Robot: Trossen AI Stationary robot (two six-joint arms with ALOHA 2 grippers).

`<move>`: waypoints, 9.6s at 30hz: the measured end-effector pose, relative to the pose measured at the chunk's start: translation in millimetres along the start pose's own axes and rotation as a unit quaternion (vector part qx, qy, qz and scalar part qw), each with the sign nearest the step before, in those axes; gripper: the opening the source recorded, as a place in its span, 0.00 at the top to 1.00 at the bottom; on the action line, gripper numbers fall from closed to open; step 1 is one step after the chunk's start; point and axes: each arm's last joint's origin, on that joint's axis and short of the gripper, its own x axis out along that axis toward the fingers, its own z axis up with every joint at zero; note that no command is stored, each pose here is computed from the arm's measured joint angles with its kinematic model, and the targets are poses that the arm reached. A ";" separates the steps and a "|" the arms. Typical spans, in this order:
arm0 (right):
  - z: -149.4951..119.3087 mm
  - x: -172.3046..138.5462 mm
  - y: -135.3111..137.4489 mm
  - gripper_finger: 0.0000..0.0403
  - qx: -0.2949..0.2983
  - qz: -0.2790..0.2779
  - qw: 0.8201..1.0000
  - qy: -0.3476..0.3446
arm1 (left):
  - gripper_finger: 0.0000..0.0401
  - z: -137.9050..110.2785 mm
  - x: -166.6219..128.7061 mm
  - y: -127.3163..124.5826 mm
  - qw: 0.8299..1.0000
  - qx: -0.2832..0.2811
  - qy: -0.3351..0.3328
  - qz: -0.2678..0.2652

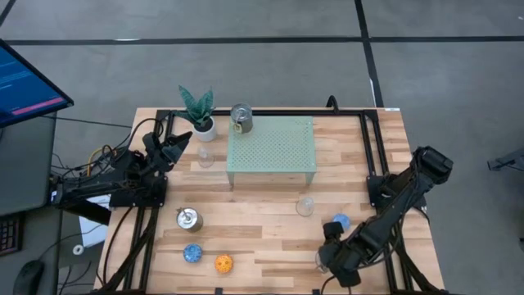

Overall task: Pick & Place candle stick holders
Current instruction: Put the bottom silver scented candle can on the shelf, then put the silver scented candle can on the shelf

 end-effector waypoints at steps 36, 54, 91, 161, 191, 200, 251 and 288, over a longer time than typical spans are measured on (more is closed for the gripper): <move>2.9 0.4 -2.9 0.01 -0.018 0.000 1.000 -0.004 | 0.16 0.0 0.0 0.0 1.000 0.000 0.000 0.000; -0.4 9.3 -0.8 0.01 -0.034 -0.008 0.999 0.014 | 0.16 0.0 0.0 0.0 1.000 0.000 0.000 0.000; 2.4 -37.5 -25.9 0.19 -0.059 0.012 0.998 -0.018 | 0.16 0.0 0.0 0.0 1.000 0.000 0.000 0.000; 118.7 -148.2 -405.7 0.16 0.131 -0.157 0.977 -0.059 | 0.16 0.0 0.0 0.0 1.000 0.000 0.000 0.000; 130.0 -195.0 -397.2 0.07 0.105 -0.221 0.957 -0.157 | 0.16 0.0 0.0 -0.1 1.000 0.000 0.000 0.000; 113.7 -263.1 -343.9 0.15 0.085 -0.233 0.941 -0.231 | 0.16 0.0 0.0 0.0 1.000 0.000 0.000 0.000; -157.1 -322.0 -158.3 0.84 -0.226 0.081 0.647 -0.724 | 0.16 5.5 -0.2 -3.8 0.999 -0.027 -0.028 -0.019; -118.0 -166.4 -123.0 1.00 -0.077 0.188 0.729 -0.653 | 0.16 22.4 1.5 -15.9 0.994 -0.067 -0.077 -0.044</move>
